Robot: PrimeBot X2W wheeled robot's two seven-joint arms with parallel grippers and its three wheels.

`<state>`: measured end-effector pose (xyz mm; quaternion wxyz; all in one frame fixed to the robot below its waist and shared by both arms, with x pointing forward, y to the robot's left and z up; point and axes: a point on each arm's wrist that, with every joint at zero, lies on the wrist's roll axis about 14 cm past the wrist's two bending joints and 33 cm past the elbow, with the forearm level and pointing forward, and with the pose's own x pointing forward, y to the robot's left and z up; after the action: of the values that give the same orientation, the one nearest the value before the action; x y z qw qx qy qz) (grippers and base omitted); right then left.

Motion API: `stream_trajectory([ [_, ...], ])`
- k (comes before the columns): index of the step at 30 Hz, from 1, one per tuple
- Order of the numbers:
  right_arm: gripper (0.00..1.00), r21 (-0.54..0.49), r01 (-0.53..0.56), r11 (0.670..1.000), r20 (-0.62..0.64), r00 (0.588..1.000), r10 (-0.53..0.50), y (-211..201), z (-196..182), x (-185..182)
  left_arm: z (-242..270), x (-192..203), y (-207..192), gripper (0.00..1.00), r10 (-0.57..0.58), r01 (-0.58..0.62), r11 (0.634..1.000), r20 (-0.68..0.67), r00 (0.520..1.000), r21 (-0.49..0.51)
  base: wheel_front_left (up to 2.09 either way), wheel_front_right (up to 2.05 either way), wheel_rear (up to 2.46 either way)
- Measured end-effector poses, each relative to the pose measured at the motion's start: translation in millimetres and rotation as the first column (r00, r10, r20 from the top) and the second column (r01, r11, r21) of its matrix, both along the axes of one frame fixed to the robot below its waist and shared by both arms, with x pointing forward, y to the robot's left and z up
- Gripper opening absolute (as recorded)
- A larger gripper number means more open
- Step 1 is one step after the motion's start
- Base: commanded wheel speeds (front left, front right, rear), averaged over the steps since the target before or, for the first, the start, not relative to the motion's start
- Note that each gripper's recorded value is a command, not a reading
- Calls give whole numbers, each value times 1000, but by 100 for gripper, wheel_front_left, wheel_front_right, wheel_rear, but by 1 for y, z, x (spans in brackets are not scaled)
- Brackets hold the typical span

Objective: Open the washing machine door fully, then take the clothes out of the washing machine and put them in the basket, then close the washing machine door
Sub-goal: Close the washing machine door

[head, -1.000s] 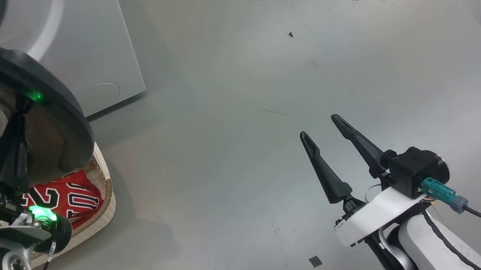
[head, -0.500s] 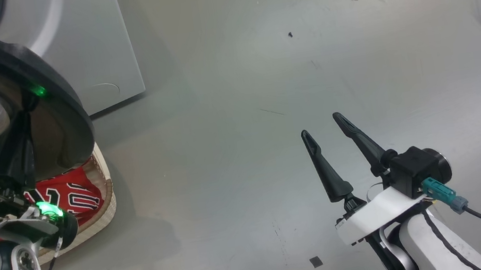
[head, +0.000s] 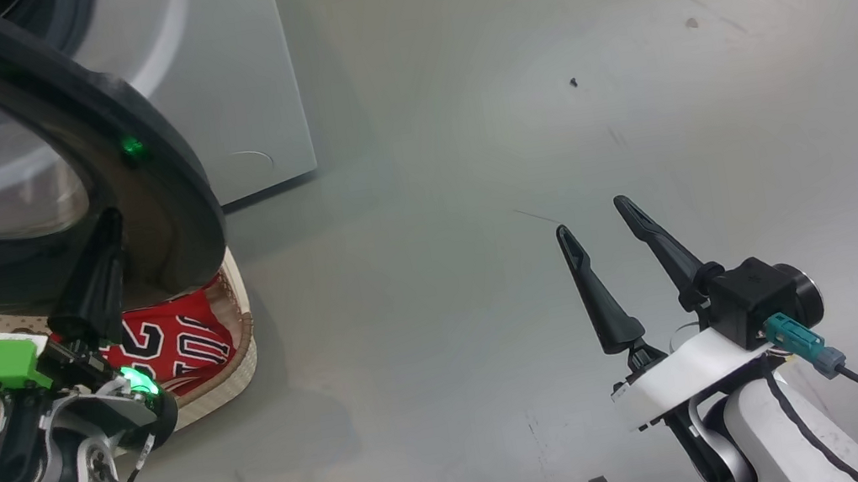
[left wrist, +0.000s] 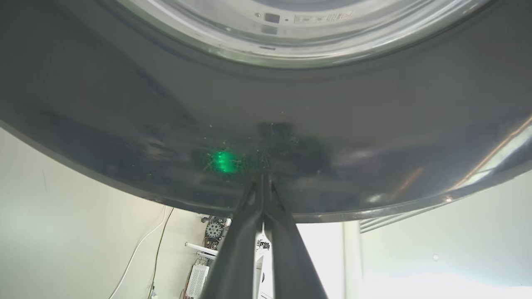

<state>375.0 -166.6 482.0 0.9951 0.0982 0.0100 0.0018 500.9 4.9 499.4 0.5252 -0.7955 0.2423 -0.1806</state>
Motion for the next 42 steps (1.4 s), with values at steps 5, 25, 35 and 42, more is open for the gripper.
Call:
stream_trajectory([
  [5, 100, 3, -37, 999, 22, 999, 37, 11, 5, 5, -6, -15, 14, 0, -1, -4, 991, 42, 999, 136, 0, 0, 0],
  [25, 100, 8, -145, 989, 92, 985, 144, 41, 24, 20, -1, -55, 114, 0, -57, -295, 560, 391, 919, 774, 0, 0, 0],
  [35, 100, 6, -201, 979, 129, 971, 199, 60, 36, 20, 22, -73, 159, 0, -40, -523, 295, 558, 829, 799, 0, 0, 0],
  [42, 100, 5, -235, 972, 137, 963, 233, 69, 38, 17, 21, -90, 171, 0, -47, -591, 182, 607, 793, 786, 0, 0, 0],
])
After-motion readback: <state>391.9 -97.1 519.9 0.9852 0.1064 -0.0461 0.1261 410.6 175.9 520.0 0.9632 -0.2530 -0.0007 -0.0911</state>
